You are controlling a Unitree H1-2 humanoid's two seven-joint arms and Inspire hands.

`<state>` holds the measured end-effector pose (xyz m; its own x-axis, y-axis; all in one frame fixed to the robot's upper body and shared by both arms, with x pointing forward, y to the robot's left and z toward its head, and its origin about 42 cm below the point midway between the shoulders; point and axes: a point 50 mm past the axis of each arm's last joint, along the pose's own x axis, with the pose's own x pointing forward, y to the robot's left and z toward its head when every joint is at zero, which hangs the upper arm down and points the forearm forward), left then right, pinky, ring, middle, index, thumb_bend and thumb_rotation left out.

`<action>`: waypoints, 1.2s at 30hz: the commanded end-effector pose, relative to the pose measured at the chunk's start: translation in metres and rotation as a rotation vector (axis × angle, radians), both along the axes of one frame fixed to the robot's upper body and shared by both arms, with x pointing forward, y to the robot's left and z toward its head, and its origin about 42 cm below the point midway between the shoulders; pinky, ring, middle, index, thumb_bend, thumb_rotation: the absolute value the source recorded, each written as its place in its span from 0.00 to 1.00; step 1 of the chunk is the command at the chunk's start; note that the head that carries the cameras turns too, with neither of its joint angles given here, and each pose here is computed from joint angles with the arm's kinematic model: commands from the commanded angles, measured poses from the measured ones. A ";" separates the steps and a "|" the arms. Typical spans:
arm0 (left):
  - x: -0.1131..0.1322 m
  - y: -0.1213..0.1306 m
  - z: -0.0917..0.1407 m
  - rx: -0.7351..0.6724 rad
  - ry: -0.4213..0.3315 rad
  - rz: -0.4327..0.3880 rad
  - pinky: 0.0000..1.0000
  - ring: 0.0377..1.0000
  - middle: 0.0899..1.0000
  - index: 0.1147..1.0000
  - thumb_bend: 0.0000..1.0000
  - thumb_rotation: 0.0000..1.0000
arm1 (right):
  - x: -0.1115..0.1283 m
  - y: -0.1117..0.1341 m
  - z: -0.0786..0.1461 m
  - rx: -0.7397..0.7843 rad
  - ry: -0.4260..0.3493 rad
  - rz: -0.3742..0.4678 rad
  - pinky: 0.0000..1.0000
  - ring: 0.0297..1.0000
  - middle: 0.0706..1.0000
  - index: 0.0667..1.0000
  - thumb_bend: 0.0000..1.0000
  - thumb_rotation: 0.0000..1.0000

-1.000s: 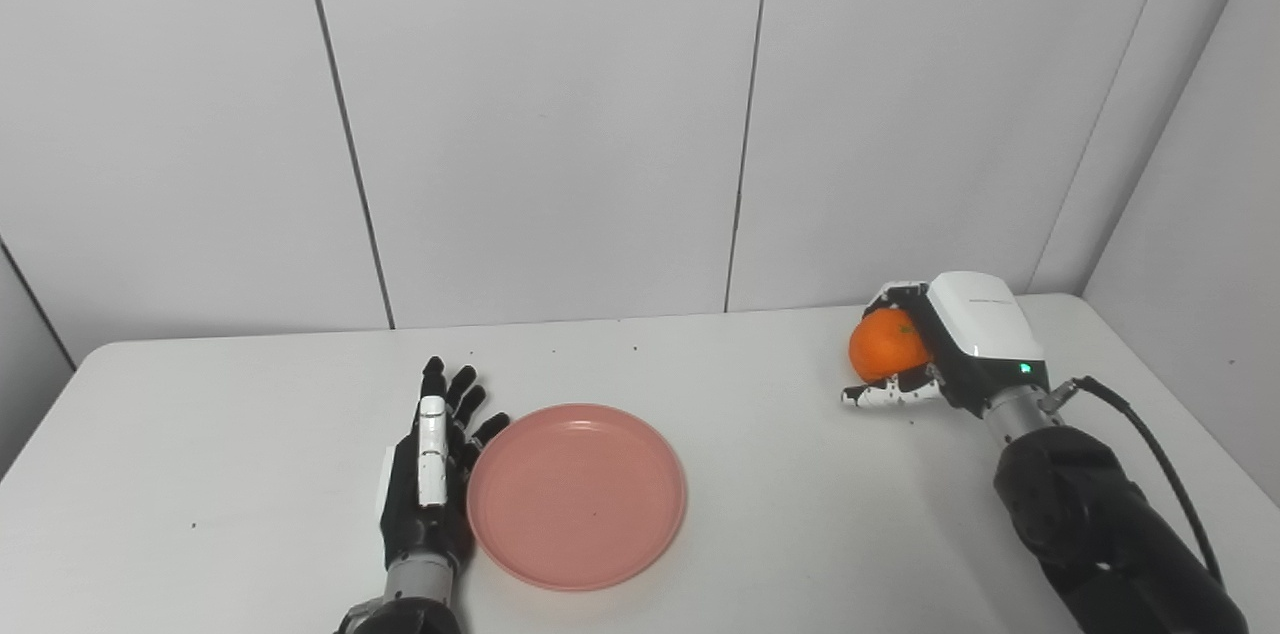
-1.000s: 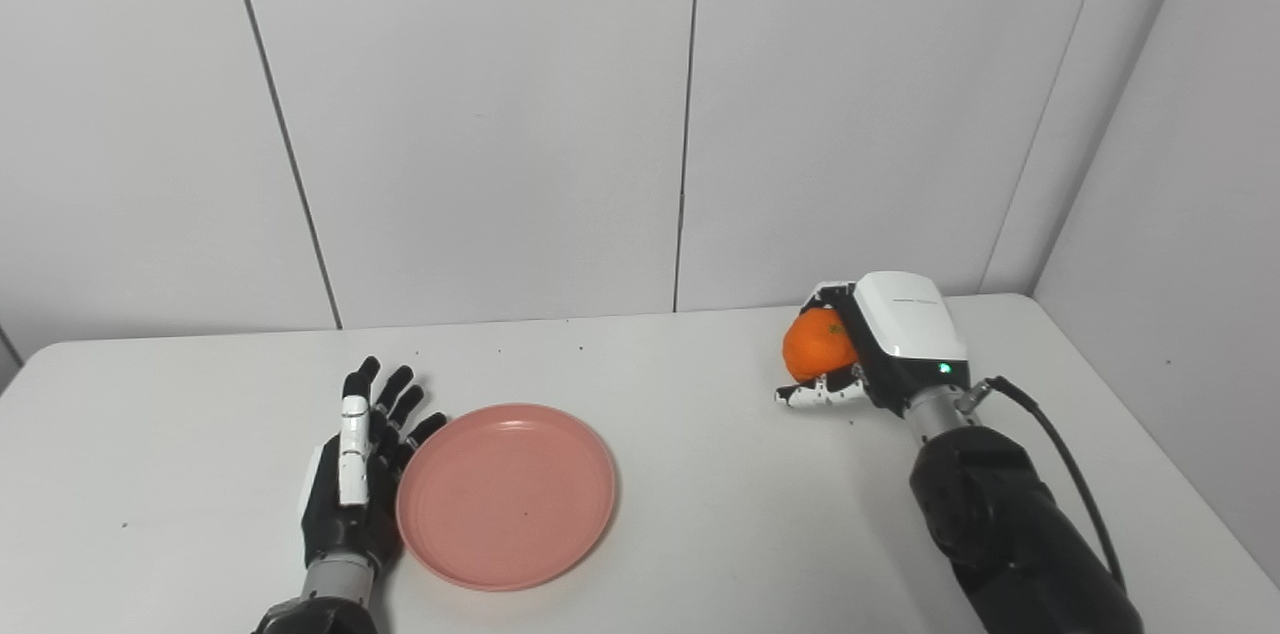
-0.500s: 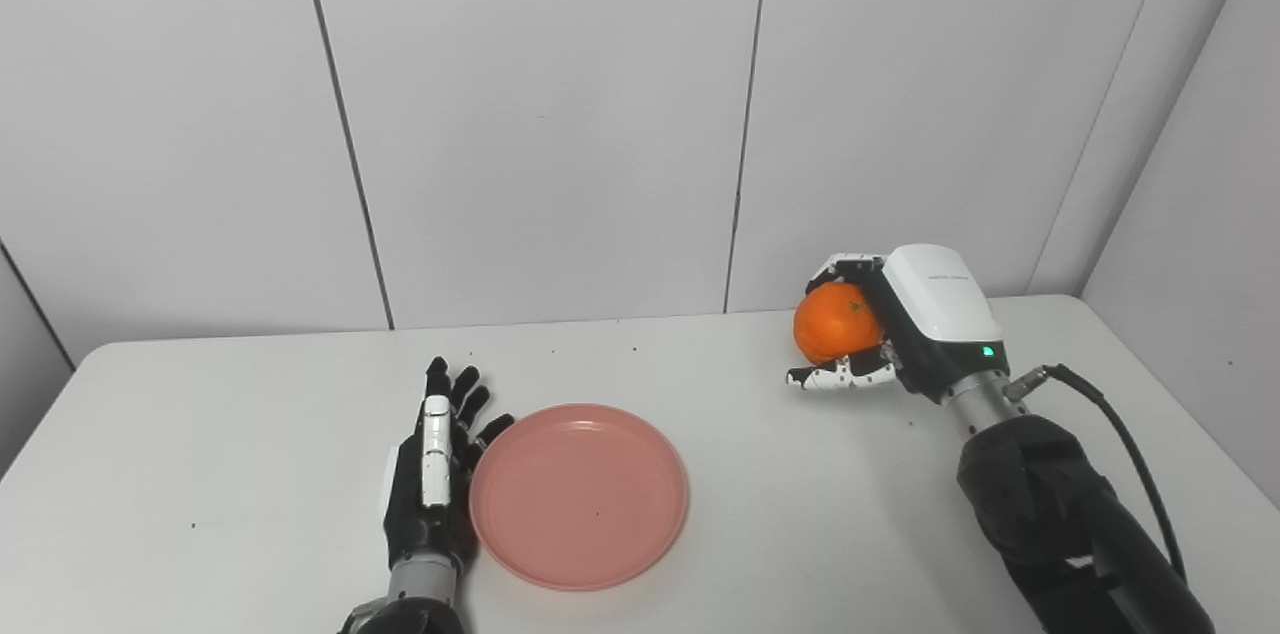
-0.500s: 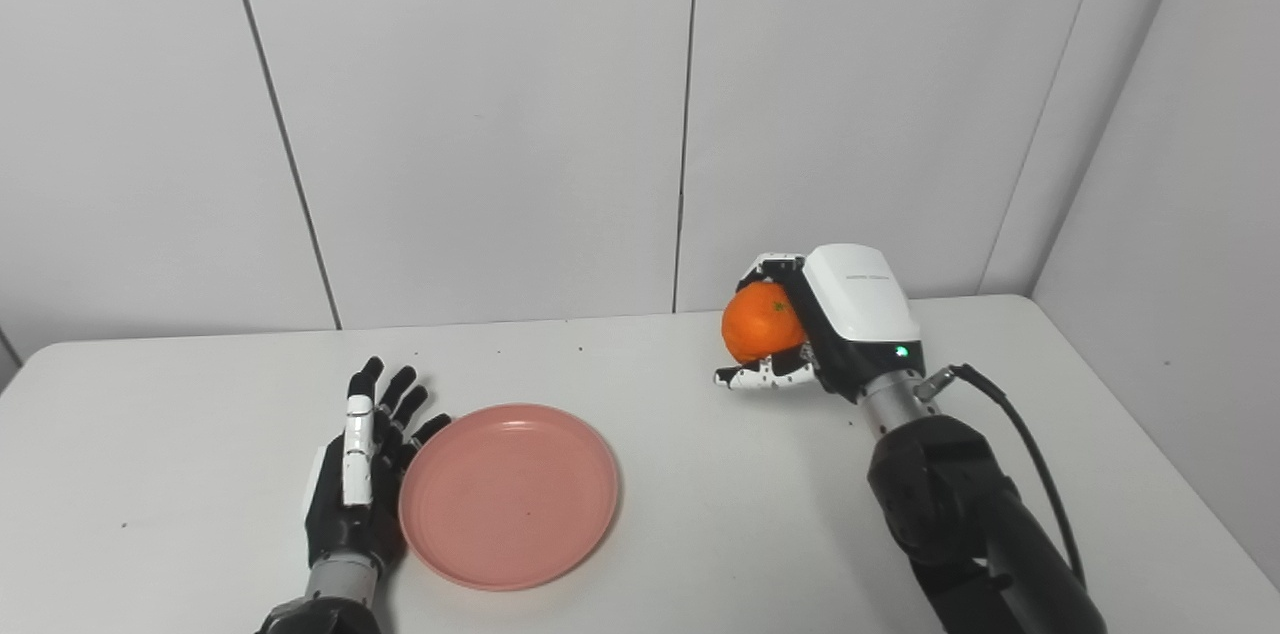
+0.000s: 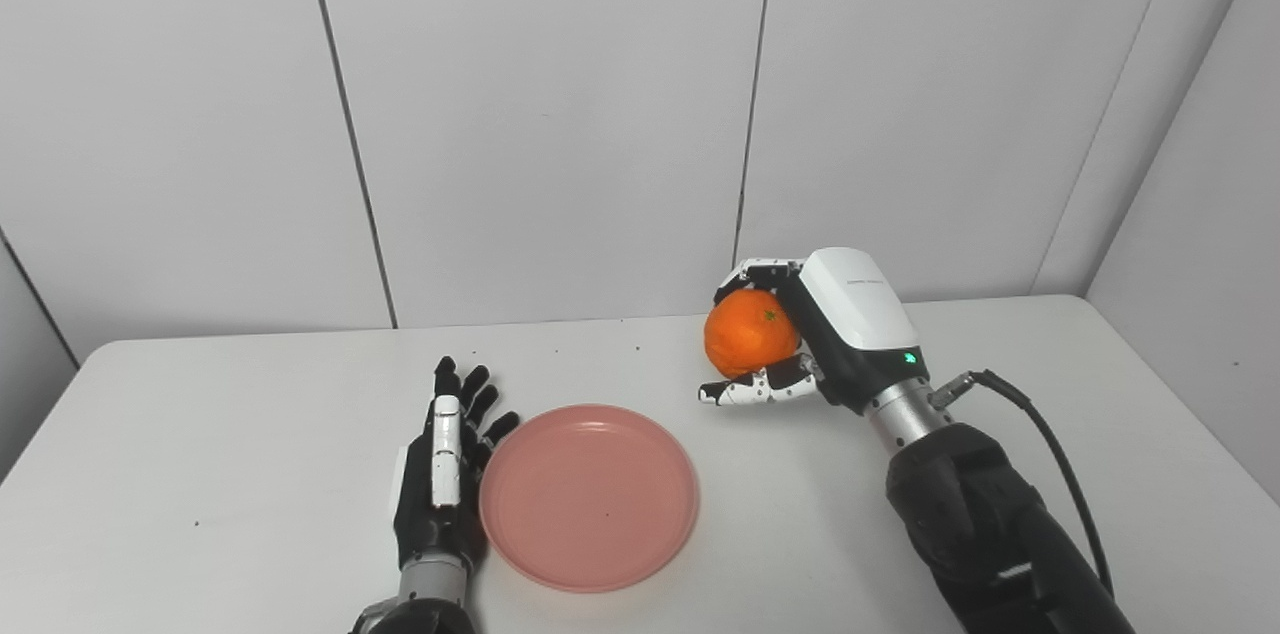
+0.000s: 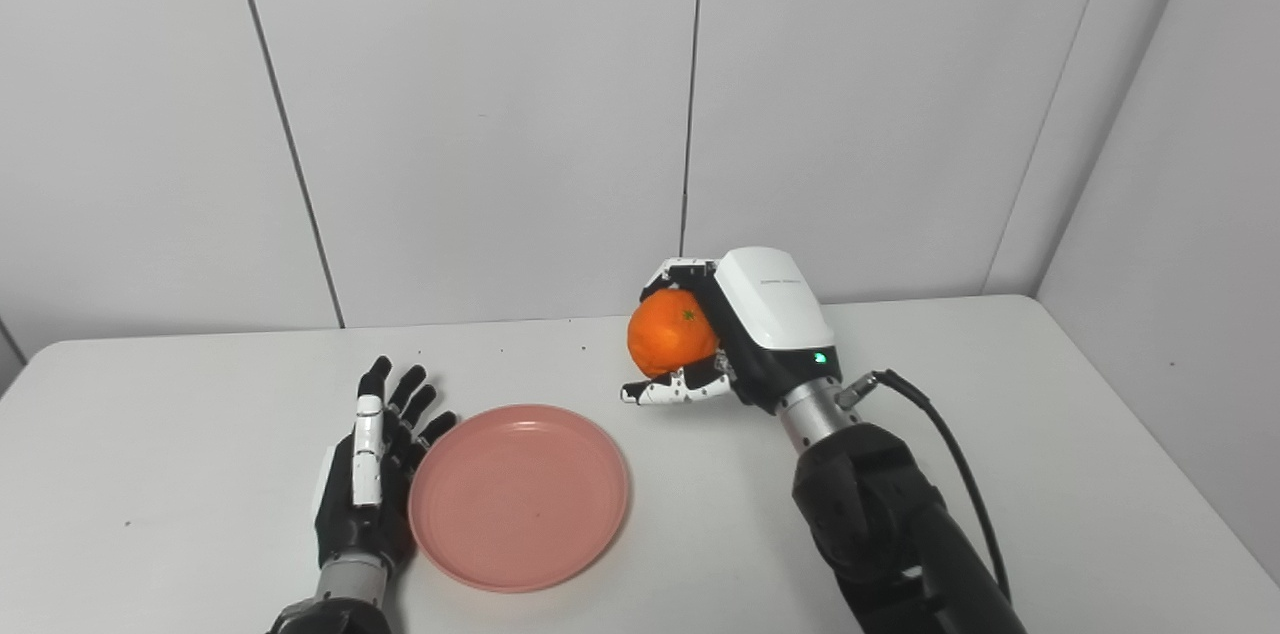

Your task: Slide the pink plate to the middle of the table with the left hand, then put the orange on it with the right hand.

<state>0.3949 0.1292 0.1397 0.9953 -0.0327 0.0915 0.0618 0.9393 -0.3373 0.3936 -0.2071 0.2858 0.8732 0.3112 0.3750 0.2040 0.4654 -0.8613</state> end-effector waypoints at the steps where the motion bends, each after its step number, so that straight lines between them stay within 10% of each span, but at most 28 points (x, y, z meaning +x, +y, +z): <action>1: 0.001 -0.014 0.009 -0.005 -0.032 -0.001 0.81 0.93 0.92 1.00 0.61 0.89 | -0.001 0.015 0.029 0.011 -0.115 0.066 0.14 0.18 0.25 0.45 0.51 0.15; 36: 0.003 -0.029 0.010 0.013 -0.018 0.026 0.74 0.89 0.88 1.00 0.60 0.89 | 0.026 0.081 -0.047 -0.132 0.183 0.190 0.17 0.21 0.28 0.45 0.51 0.16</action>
<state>0.3934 0.1123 0.1378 0.9966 -0.0073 0.0816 0.0326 0.9492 -0.3128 0.4115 -0.1386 0.2122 0.8763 0.4745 0.0841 -0.1050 0.3583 -0.9277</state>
